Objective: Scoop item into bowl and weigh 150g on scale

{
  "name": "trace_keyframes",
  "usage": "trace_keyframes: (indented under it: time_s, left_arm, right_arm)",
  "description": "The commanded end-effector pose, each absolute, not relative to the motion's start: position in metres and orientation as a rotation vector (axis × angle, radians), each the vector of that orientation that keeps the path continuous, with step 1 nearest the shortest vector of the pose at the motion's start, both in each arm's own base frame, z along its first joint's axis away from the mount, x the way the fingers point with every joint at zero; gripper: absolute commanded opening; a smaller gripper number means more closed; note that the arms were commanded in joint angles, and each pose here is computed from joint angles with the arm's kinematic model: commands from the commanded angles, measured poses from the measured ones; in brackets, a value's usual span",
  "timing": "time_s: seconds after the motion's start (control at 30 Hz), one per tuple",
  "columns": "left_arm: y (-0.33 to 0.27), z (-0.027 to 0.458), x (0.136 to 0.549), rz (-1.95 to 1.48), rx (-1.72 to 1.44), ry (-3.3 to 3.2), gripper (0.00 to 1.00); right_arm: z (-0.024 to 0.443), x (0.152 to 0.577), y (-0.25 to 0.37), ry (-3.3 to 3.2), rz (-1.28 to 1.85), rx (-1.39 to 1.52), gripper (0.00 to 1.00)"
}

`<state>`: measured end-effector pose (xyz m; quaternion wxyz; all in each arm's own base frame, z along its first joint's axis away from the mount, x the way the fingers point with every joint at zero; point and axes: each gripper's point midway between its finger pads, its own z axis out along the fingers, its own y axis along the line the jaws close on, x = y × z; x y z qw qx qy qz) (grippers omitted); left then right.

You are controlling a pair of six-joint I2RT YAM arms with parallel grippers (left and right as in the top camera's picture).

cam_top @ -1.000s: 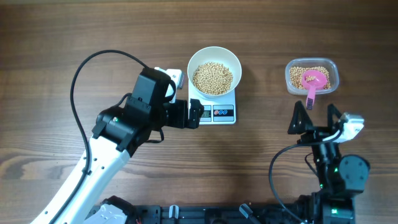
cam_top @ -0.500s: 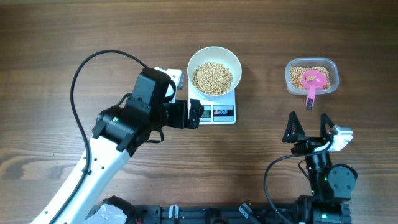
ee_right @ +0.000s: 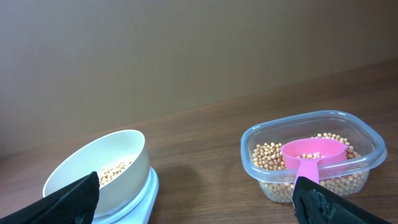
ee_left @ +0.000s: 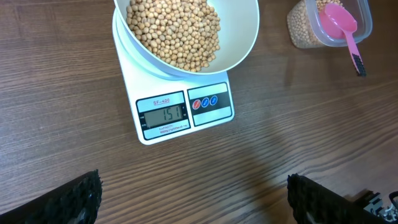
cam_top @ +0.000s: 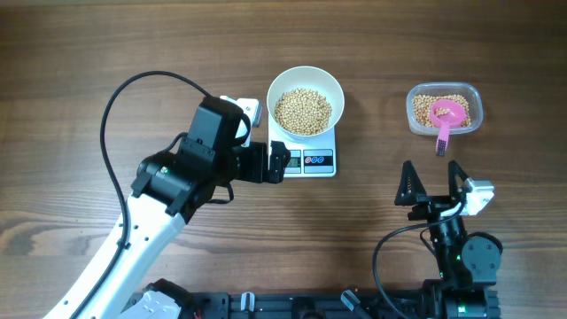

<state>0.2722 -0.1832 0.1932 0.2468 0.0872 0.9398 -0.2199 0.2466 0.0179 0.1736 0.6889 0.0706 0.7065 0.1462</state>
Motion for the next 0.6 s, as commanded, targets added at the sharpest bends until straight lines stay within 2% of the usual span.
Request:
trace_keyframes:
  time_s: [0.0,0.57]
  left_arm:
    - [-0.1867,0.1990,0.2739,-0.611,0.253,2.547,1.00]
    - [-0.1867,0.1990,0.2738,-0.611,0.253,2.547,1.00]
  right_arm:
    - [0.1759,0.2463,0.0115,1.565,0.278,0.160,1.00]
    - [0.1746,0.2467,0.0114,1.573,0.224,0.107,1.00]
